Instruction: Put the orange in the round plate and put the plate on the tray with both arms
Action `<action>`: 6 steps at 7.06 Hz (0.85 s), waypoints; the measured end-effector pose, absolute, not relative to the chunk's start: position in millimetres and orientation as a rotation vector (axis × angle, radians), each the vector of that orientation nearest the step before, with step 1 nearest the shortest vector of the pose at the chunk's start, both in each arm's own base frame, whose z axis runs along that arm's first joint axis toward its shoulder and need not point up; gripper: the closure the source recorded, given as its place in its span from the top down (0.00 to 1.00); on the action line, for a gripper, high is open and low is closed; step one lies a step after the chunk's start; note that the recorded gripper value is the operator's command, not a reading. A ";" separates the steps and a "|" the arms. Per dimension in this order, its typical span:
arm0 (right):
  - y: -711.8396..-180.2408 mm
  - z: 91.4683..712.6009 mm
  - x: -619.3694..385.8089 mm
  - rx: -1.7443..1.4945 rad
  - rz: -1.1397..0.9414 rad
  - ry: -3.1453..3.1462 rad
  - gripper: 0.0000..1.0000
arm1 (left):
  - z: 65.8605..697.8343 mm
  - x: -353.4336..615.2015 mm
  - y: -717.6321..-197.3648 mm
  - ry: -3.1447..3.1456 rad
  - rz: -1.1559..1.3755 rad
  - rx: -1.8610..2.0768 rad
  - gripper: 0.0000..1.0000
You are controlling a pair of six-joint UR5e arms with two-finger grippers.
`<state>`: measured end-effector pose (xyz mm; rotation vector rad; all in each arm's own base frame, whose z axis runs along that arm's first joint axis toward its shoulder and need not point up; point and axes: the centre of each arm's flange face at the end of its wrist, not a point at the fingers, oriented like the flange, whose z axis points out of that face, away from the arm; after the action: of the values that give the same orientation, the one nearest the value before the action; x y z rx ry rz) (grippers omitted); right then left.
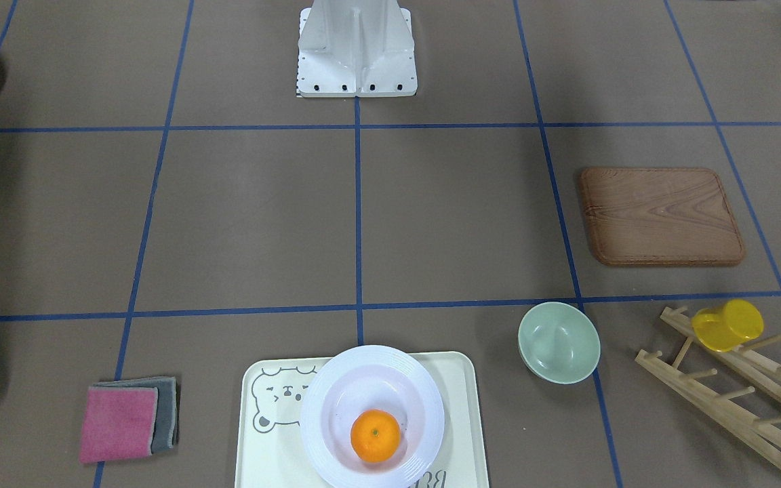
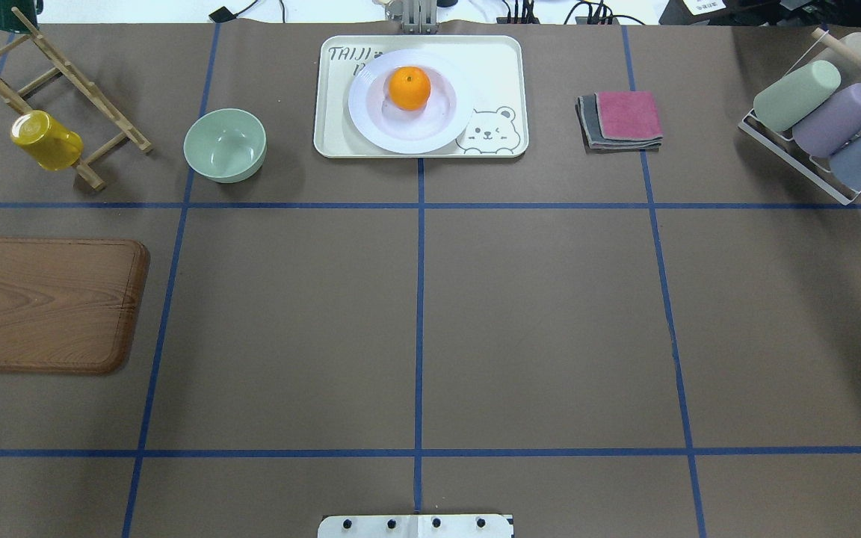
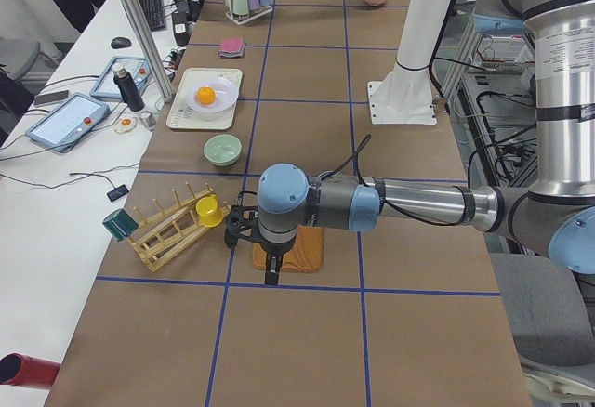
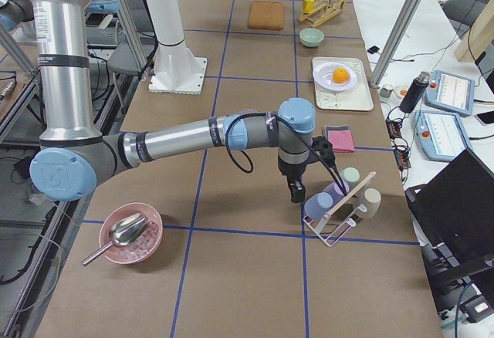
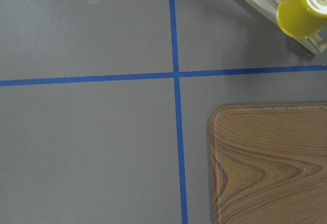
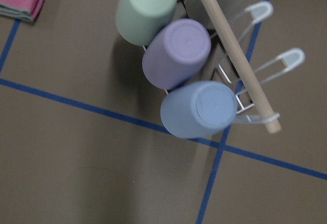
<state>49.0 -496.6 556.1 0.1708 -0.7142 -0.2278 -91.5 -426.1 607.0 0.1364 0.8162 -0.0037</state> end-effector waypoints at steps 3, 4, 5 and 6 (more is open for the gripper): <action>-487.7 567.6 51.4 0.150 -0.213 -0.714 1.00 | 626.9 -89.5 -405.4 0.819 -0.019 0.093 0.99; -487.0 568.4 51.3 0.148 -0.211 -0.716 1.00 | 628.2 -89.3 -402.5 0.818 -0.019 0.090 0.99; -486.8 569.2 51.2 0.146 -0.209 -0.717 1.00 | 628.0 -89.4 -401.3 0.817 -0.019 0.090 0.99; -486.6 569.9 51.1 0.144 -0.208 -0.719 1.00 | 627.7 -89.6 -400.9 0.817 -0.019 0.091 0.99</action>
<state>51.1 -486.6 569.9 0.1438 -0.7193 -0.2077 -89.6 -400.9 627.7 0.0915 0.8167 -0.0195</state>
